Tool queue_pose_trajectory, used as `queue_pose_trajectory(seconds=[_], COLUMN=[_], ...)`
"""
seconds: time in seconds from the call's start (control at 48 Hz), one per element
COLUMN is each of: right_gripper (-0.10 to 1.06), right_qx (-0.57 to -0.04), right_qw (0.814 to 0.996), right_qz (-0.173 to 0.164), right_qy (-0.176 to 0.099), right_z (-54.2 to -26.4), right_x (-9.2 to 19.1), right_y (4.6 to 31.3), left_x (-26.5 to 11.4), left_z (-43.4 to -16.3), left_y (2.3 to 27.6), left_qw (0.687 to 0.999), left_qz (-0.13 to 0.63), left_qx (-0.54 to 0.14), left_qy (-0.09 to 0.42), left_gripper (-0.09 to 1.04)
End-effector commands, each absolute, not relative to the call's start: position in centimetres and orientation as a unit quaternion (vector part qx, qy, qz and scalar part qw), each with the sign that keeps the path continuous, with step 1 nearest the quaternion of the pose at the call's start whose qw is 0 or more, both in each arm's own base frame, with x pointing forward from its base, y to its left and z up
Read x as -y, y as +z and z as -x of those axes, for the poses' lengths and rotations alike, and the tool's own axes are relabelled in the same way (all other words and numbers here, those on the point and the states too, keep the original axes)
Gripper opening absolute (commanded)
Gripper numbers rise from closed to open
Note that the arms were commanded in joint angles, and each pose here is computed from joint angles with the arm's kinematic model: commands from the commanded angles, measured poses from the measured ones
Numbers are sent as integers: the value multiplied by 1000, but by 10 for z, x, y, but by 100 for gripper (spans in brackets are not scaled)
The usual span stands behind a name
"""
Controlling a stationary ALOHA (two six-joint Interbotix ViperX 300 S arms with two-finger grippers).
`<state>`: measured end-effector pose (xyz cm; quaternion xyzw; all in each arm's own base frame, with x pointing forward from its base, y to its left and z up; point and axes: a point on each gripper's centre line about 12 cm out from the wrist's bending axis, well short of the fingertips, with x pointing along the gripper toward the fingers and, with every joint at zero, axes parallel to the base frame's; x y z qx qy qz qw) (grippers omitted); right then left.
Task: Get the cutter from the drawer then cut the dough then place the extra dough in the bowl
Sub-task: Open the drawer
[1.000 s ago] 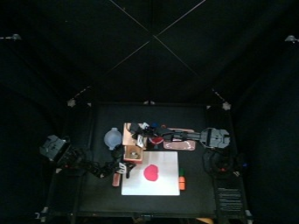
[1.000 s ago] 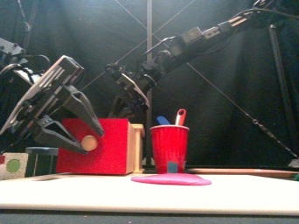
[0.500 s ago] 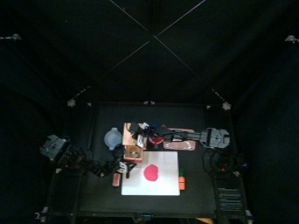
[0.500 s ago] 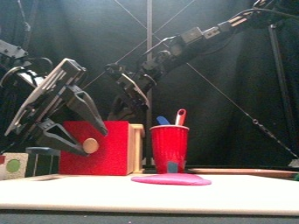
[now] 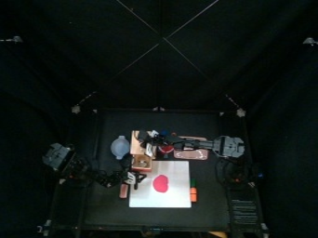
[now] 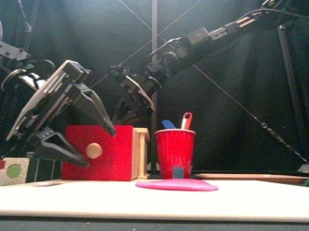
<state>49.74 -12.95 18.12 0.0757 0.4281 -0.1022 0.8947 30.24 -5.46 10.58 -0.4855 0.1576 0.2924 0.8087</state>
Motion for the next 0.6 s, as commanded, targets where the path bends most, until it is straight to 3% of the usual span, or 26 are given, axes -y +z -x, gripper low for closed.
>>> queue_pose_trajectory(seconds=[0.021, 0.479, 0.604], right_gripper=[4, 4, 4], right_qx=[-449, -448, -446], right_qw=[885, 885, 886], right_qz=[-78, -79, -80], right_qy=[-101, -101, -101], right_z=[-491, -493, -494], right_x=[128, 128, 127], right_y=[168, 167, 169], left_x=[55, 62, 68], left_z=[-304, -291, -287], left_y=[117, 122, 135], left_qw=[808, 793, 800], left_qz=[497, 519, 523], left_qx=[-145, -187, -187], left_qy=[283, 257, 227], left_gripper=[97, 97, 97])
